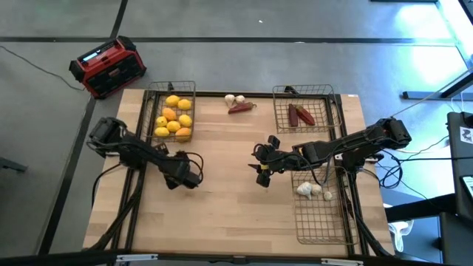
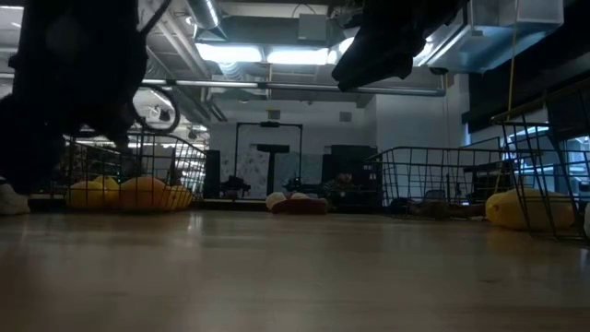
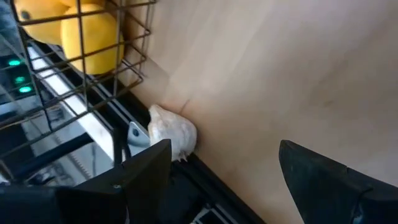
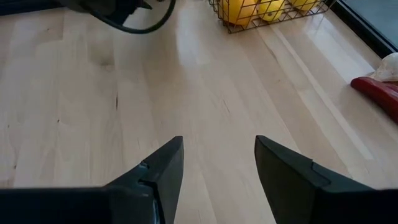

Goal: Sort produce into baskets
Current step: Put the white garlic into the bottom wire basket

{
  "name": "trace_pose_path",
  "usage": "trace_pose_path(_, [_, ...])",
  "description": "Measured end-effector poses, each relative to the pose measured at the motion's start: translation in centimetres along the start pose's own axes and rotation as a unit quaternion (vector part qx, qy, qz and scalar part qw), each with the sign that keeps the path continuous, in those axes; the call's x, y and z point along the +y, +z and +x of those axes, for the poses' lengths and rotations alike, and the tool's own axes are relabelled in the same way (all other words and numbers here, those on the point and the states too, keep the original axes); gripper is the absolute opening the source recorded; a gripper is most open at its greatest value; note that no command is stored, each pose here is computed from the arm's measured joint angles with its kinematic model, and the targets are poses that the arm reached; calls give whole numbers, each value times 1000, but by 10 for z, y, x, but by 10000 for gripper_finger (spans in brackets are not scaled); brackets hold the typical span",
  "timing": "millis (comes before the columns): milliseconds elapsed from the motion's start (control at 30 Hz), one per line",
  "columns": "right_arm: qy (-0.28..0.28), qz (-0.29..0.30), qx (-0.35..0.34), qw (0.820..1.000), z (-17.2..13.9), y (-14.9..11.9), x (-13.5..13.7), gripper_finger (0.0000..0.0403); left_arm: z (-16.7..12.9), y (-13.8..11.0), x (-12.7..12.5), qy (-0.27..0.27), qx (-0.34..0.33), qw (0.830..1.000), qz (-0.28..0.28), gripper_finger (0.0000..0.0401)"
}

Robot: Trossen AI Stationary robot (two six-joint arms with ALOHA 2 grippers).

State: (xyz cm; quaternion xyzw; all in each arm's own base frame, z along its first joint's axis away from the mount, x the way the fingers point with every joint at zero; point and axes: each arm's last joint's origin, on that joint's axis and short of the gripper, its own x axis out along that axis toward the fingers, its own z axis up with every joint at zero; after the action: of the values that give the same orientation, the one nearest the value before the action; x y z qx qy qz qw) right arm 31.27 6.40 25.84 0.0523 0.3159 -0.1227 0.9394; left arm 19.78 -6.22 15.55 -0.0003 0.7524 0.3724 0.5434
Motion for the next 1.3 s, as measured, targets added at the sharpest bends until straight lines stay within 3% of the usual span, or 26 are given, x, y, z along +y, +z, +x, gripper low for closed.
trace_pose_path(267, [12, 3, 5, 1000, 0, 0, 1, 193, 26, -7, 0, 60, 17, 998, -12, 292])
trace_pose_path(367, [13, 3, 6, 1000, 0, -1, 1, 193, 27, -4, -4, 34, 4, 999, -20, 285])
trace_pose_path(733, [8, -4, 25, 1000, 13, -7, 4, 193, 51, -7, 1, 31, 24, 998, -42, 249])
trace_pose_path(1033, [13, -3, 25, 1000, 13, -7, 4, 193, 51, 5, 7, 15, 51, 998, -25, 234])
trace_pose_path(1300, [14, -3, 25, 1000, 13, -7, 4, 193, 41, 15, 12, -8, 80, 997, 14, 244])
